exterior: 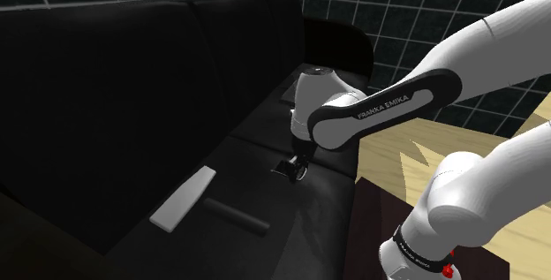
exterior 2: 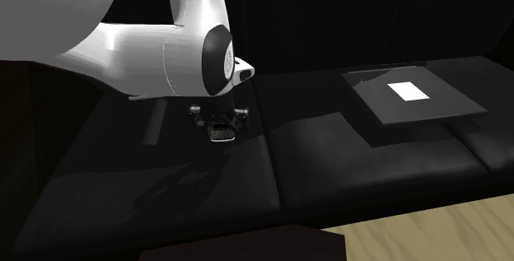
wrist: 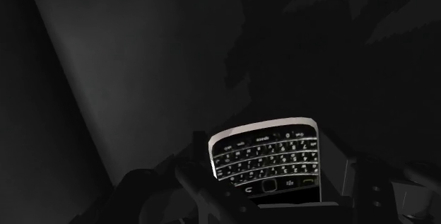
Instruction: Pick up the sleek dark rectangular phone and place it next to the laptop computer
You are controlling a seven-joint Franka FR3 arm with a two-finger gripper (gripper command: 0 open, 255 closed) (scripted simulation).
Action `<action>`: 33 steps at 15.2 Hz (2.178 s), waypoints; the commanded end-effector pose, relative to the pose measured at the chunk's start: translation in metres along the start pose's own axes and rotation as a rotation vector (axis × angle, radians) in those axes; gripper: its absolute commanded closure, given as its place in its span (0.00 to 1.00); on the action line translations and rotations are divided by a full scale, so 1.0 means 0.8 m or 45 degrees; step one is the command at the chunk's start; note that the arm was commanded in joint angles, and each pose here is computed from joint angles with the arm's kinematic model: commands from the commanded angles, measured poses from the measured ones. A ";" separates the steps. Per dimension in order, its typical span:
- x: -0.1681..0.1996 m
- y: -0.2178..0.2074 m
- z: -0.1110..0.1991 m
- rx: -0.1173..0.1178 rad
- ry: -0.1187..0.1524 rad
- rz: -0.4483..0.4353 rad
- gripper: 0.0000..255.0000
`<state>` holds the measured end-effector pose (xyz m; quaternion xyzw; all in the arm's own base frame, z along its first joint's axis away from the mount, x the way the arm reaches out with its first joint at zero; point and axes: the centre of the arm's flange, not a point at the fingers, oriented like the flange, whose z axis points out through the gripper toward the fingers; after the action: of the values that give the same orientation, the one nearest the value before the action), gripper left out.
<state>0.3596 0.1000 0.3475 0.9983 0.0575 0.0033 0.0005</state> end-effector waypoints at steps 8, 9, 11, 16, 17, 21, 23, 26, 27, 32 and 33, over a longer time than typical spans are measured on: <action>-0.001 0.001 -0.060 0.000 0.000 0.000 1.00; -0.001 0.001 -0.067 0.000 0.000 0.000 1.00; 0.000 0.001 -0.080 0.000 0.000 0.000 1.00; 0.000 0.001 -0.109 0.000 0.000 0.000 1.00; 0.008 0.015 -0.109 0.000 0.000 0.000 1.00; 0.042 0.072 -0.109 0.000 0.000 0.000 1.00; 0.059 0.100 -0.109 0.000 0.000 0.000 1.00; 0.084 0.143 -0.109 0.000 0.000 0.000 1.00; 0.092 0.157 -0.109 0.000 0.000 0.000 1.00; 0.134 0.228 -0.108 0.000 0.000 0.000 1.00; 0.143 0.242 -0.108 0.000 0.000 0.000 1.00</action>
<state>0.4855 -0.0708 0.4368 0.9984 0.0572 0.0031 0.0003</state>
